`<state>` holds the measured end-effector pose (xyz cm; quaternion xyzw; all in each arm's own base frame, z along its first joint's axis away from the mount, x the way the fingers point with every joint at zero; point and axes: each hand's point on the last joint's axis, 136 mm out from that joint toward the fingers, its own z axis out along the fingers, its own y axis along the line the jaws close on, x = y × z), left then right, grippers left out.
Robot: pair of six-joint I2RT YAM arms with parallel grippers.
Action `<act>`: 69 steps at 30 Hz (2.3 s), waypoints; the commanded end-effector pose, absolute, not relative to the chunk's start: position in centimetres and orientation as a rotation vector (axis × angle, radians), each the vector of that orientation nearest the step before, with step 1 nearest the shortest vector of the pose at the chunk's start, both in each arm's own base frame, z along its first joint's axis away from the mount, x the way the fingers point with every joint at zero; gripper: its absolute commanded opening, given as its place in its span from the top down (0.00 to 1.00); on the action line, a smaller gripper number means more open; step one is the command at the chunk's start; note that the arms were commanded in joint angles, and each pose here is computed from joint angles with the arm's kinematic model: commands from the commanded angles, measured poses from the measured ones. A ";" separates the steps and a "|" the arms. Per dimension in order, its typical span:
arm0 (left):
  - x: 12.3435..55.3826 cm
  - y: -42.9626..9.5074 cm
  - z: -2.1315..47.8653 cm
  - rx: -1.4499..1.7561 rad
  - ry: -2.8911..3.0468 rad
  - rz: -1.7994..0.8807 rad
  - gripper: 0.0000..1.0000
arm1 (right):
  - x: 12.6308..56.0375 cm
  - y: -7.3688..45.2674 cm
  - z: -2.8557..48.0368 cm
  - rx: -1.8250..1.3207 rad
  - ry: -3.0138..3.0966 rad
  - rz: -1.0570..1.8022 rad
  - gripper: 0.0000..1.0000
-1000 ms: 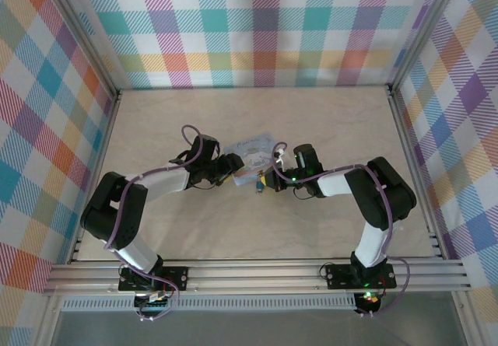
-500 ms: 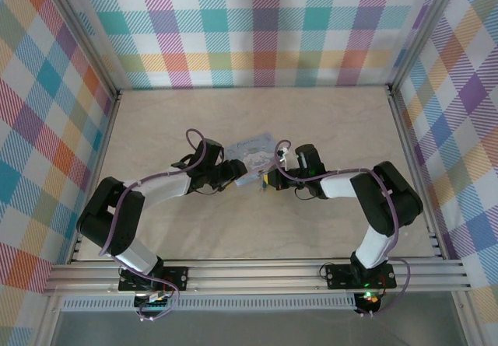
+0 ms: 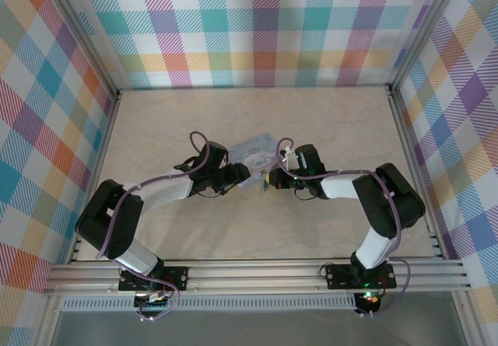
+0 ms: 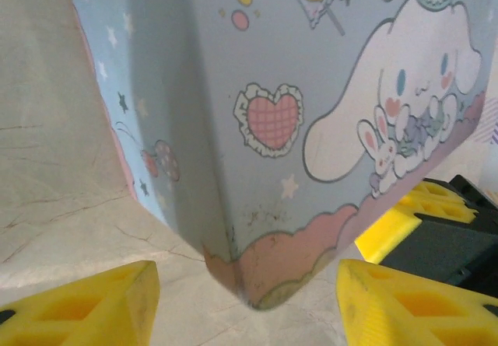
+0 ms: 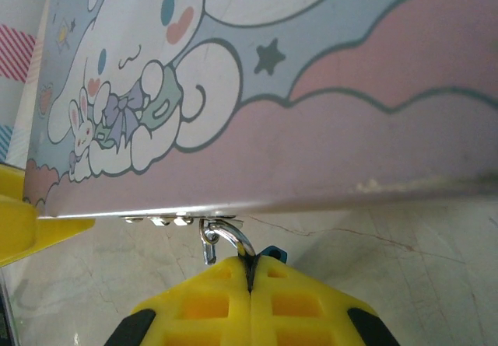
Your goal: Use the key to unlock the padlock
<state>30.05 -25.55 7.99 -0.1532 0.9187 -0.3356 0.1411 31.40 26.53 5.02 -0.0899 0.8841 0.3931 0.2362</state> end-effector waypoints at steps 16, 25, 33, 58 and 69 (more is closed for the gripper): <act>33.3 -25.4 15.8 -0.189 2.526 -0.794 0.31 | 32.4 25.6 6.1 0.124 2.366 1.147 1.00; 36.0 -29.4 15.2 -0.135 2.536 -0.910 0.32 | 32.8 25.3 5.9 0.190 2.350 1.141 1.00; 35.3 -31.0 12.7 -0.119 2.604 -0.911 0.32 | 33.0 24.8 5.3 0.263 2.345 1.137 1.00; 33.8 -29.0 8.2 -0.219 2.712 -0.781 0.33 | 35.5 23.4 7.0 0.336 2.255 1.087 1.00; 33.8 -29.1 9.0 -0.224 2.688 -0.815 0.32 | 36.3 22.0 7.4 0.387 2.221 1.077 1.00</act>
